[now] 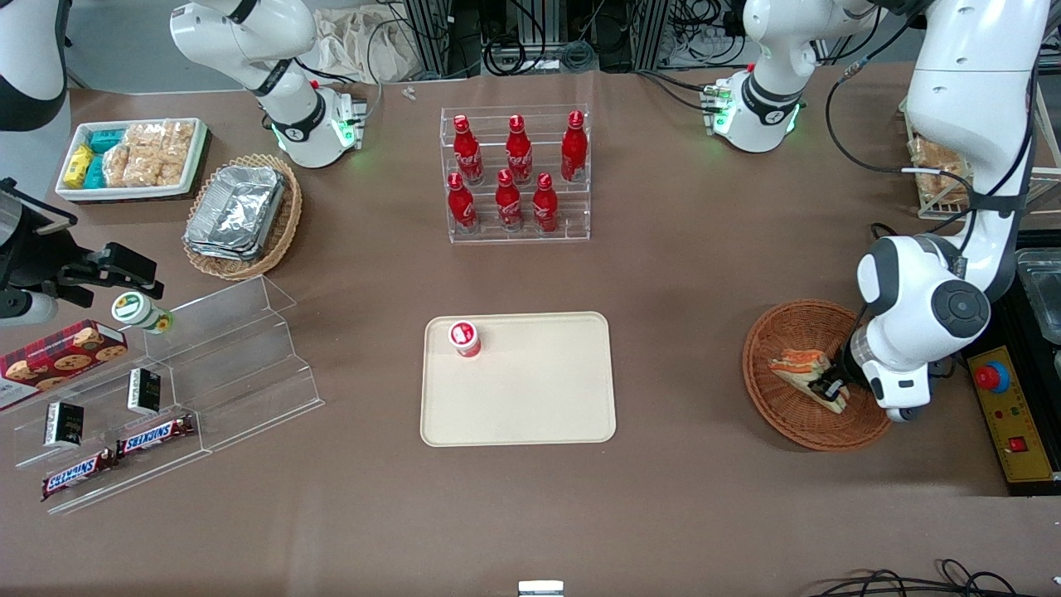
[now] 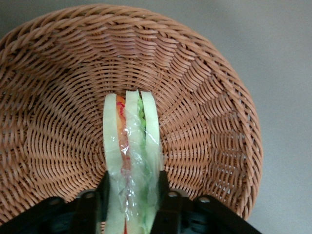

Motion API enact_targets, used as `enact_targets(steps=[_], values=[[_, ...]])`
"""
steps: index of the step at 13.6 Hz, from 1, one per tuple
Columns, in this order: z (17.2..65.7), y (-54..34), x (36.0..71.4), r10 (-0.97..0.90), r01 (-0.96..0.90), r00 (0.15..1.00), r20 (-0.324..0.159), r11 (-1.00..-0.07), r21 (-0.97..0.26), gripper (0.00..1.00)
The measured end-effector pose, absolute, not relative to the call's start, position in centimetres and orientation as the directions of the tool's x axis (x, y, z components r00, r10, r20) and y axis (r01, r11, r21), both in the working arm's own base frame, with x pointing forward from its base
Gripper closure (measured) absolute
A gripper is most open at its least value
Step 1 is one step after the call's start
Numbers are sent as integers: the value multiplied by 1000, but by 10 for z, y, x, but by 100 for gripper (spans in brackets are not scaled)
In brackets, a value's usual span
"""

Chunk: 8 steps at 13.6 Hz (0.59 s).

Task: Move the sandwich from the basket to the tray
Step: 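Close the left gripper on the sandwich and lift it up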

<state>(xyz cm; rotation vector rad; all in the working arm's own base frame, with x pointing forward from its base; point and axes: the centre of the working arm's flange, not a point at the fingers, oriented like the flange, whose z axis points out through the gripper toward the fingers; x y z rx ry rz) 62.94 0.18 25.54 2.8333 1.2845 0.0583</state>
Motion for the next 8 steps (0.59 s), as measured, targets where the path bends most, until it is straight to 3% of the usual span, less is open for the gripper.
enact_targets(steps=[2, 5, 8], values=[[271, 2, 628, 752, 751, 659, 15, -659, 28, 78], [331, -5, 623, 745, 745, 667, -9, -667, -19, 78], [434, -26, 617, 723, 721, 690, -28, -690, -59, 81]])
